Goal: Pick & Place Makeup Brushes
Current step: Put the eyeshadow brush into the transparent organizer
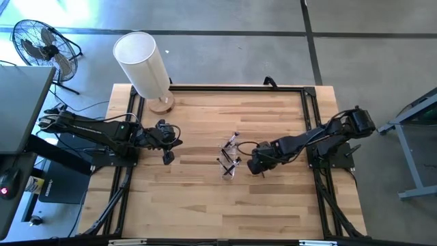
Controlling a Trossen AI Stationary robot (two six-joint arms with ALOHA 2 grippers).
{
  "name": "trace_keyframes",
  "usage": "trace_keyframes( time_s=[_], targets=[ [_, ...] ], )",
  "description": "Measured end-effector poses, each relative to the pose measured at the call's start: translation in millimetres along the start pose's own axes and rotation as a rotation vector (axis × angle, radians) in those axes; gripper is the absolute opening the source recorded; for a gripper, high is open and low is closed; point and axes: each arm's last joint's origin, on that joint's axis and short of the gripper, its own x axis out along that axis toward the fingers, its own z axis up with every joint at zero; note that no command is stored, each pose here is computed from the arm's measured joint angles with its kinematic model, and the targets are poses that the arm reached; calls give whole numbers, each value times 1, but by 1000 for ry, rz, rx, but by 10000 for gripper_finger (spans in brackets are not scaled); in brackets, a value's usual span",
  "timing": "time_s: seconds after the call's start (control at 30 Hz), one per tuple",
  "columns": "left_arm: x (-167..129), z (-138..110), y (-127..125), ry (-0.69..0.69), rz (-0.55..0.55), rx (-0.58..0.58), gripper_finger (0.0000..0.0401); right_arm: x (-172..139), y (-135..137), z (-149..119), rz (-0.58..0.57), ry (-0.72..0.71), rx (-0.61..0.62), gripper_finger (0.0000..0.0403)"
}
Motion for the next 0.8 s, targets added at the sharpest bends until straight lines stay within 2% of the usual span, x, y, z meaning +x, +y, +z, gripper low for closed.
trace_keyframes(
  time_s=[0.13,0.37,0.53,0.7,0.8],
  targets=[
    [0,0,0,0,0,0,1,0,-1,0,-4,9,-18,36],
    [0,0,0,1,-1,0,1,-12,-7,0,-16,-1,-16,109],
    [0,-1,0,10,2,3,1,-29,-10,9,20,-65,-2,136],
    [0,-1,1,15,3,5,1,-41,-12,24,52,-186,-110,137],
    [0,-1,1,15,3,5,1,-39,-6,32,88,-242,-238,130]
  ],
)
